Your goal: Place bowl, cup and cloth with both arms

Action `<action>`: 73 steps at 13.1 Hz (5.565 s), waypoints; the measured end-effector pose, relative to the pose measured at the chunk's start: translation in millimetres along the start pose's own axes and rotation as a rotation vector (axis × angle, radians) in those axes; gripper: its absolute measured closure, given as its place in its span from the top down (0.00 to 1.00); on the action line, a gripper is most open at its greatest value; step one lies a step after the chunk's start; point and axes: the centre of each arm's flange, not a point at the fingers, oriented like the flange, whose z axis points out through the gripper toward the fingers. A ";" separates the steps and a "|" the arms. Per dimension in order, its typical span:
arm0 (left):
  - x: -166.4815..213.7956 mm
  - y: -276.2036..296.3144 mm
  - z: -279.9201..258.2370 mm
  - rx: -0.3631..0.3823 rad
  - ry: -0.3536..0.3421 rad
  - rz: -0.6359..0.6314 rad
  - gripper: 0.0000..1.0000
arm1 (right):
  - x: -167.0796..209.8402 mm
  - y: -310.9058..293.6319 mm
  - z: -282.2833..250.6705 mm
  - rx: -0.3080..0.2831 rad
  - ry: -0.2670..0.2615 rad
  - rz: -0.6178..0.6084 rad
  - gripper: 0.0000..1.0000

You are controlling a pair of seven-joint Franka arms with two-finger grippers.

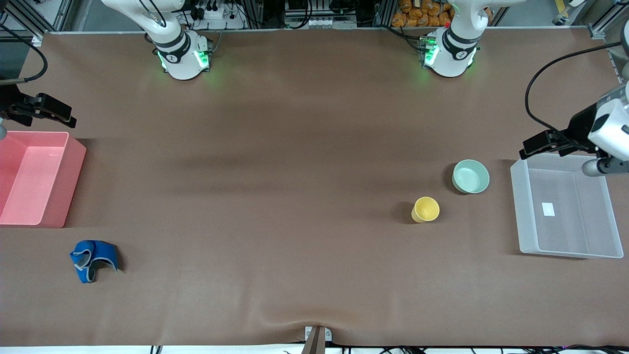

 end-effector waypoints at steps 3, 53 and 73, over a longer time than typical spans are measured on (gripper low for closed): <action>9.1 4.2 14.5 -0.002 0.005 0.005 1.00 | 0.7 0.0 3.7 0.000 -0.016 0.011 1.00; 115.5 -245.6 196.9 0.114 -0.042 0.104 0.03 | 125.2 73.3 208.1 0.053 -0.081 0.139 1.00; 143.2 -262.8 296.1 0.055 0.076 0.125 0.53 | 179.1 195.3 320.5 0.066 0.224 0.158 1.00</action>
